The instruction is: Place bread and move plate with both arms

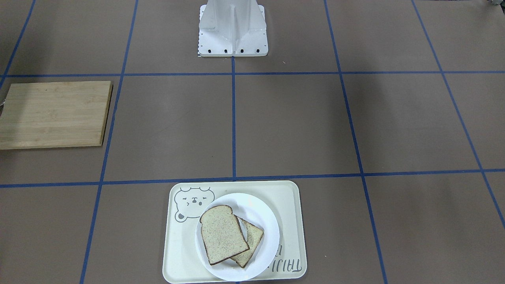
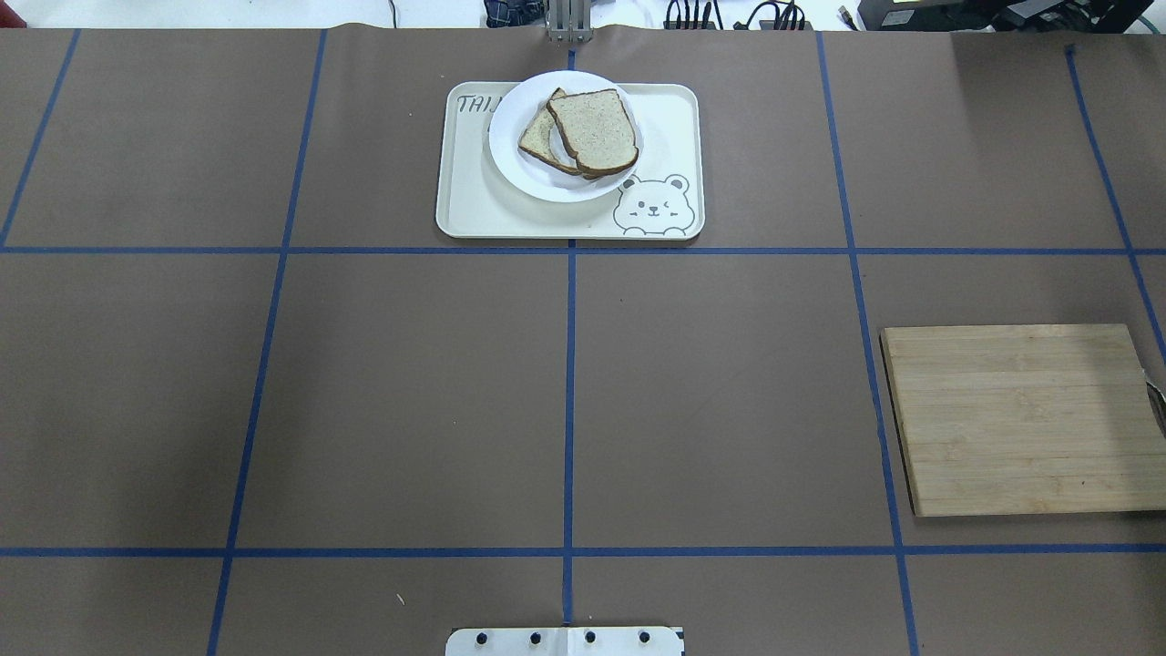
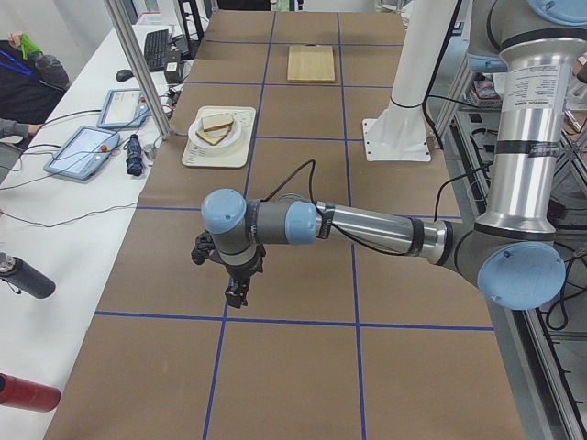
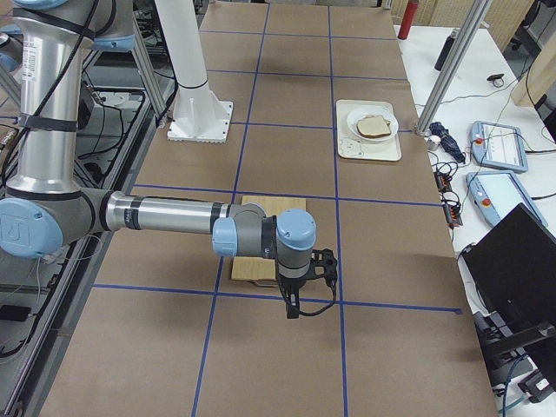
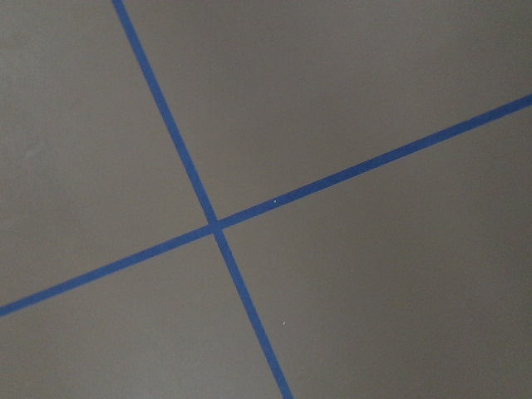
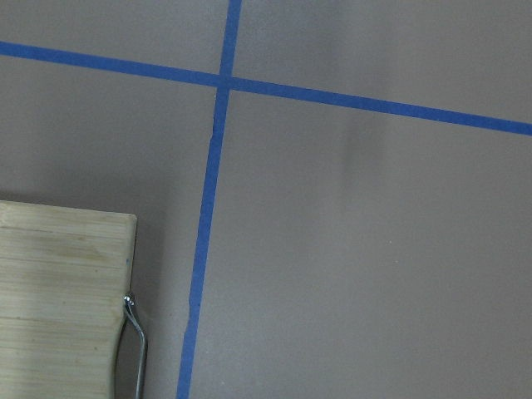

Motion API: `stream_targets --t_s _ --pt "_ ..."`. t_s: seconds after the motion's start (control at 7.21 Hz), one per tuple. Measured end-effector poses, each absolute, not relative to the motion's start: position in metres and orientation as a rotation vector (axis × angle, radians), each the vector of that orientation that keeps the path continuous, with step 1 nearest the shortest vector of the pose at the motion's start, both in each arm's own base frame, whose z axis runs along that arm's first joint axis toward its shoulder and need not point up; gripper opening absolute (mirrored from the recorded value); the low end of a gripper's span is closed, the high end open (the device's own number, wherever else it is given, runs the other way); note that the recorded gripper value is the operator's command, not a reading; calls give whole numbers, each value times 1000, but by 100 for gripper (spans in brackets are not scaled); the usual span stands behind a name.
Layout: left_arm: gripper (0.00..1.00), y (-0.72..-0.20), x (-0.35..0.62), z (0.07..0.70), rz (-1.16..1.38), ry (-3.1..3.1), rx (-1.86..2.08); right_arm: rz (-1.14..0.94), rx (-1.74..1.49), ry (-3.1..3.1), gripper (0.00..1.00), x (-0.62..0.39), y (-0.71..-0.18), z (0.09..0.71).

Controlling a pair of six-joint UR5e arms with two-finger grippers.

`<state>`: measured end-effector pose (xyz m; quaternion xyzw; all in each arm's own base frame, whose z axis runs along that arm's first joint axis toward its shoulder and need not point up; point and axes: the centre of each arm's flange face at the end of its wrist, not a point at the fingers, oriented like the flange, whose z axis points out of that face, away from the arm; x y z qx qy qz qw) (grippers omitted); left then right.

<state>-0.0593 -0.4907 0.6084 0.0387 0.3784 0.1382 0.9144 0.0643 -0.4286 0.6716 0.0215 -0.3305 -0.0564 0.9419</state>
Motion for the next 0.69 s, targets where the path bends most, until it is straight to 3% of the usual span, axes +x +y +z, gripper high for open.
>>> stream_targets --t_s 0.69 --pt "98 -458 -79 627 235 782 62 -112 43 -676 100 64 -429 671"
